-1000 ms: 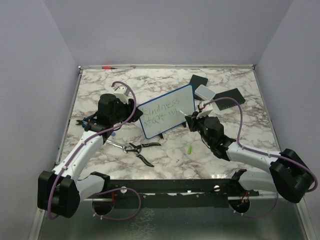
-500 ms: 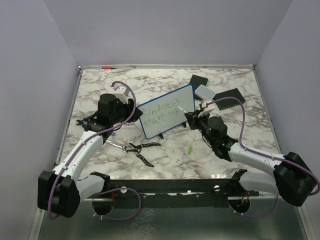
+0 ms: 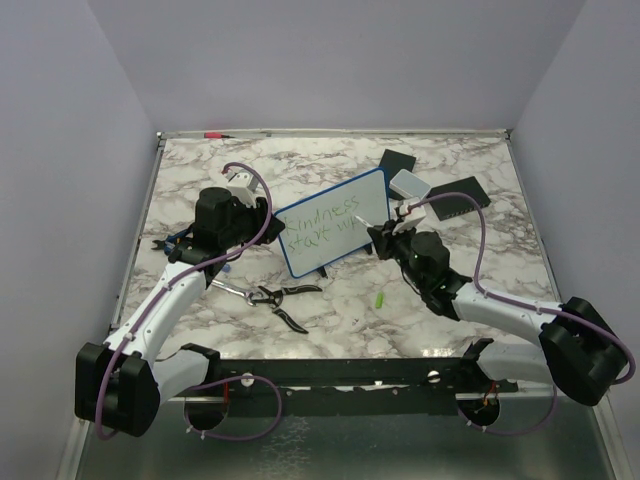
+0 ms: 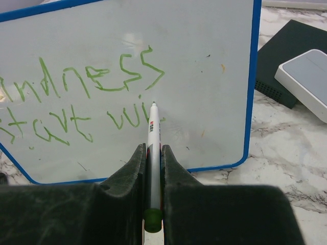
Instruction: Write a sentence on the whiteboard
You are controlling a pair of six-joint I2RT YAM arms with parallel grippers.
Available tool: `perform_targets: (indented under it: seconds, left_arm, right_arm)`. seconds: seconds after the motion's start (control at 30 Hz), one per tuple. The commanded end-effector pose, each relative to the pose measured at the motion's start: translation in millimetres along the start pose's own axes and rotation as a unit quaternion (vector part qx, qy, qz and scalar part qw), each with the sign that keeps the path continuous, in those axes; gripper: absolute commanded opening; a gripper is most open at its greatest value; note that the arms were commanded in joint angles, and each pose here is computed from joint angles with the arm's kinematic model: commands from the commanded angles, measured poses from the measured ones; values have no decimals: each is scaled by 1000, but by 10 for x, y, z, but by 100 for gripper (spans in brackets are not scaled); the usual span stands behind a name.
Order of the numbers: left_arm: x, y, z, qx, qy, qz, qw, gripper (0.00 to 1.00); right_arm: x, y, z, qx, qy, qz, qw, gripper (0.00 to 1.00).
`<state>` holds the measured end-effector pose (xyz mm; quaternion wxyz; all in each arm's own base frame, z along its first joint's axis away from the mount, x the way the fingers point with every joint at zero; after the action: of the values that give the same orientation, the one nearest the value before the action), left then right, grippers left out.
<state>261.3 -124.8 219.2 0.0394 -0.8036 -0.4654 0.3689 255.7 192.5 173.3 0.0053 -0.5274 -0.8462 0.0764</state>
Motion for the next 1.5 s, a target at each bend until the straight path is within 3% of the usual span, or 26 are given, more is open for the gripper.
perform_targets:
  seconds: [0.0, 0.73, 1.47]
  left_arm:
    - [-16, -40, -17, -9, 9, 8, 1000, 38]
    - [-19, -49, -16, -9, 9, 9, 1000, 38]
    - [-21, -47, -18, -9, 9, 9, 1000, 38]
  right_arm:
    - [2, -47, 119, 15, 10, 3, 1000, 1]
    - [-21, -30, 333, 57, 14, 25, 998, 1]
    - [-92, -21, -232, -32, 8, 40, 999, 1]
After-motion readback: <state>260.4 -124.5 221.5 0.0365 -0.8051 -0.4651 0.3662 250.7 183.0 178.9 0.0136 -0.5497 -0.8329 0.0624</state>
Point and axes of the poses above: each gripper's point midway between its finger pads, its own y axis out along the fingers, its own x axis along the line the jaws close on, z = x × y, the point moved 7 cm from there along -y, back along the fingers, and after that the axes turned 12 degrees about -y, right-handed, at the moved point
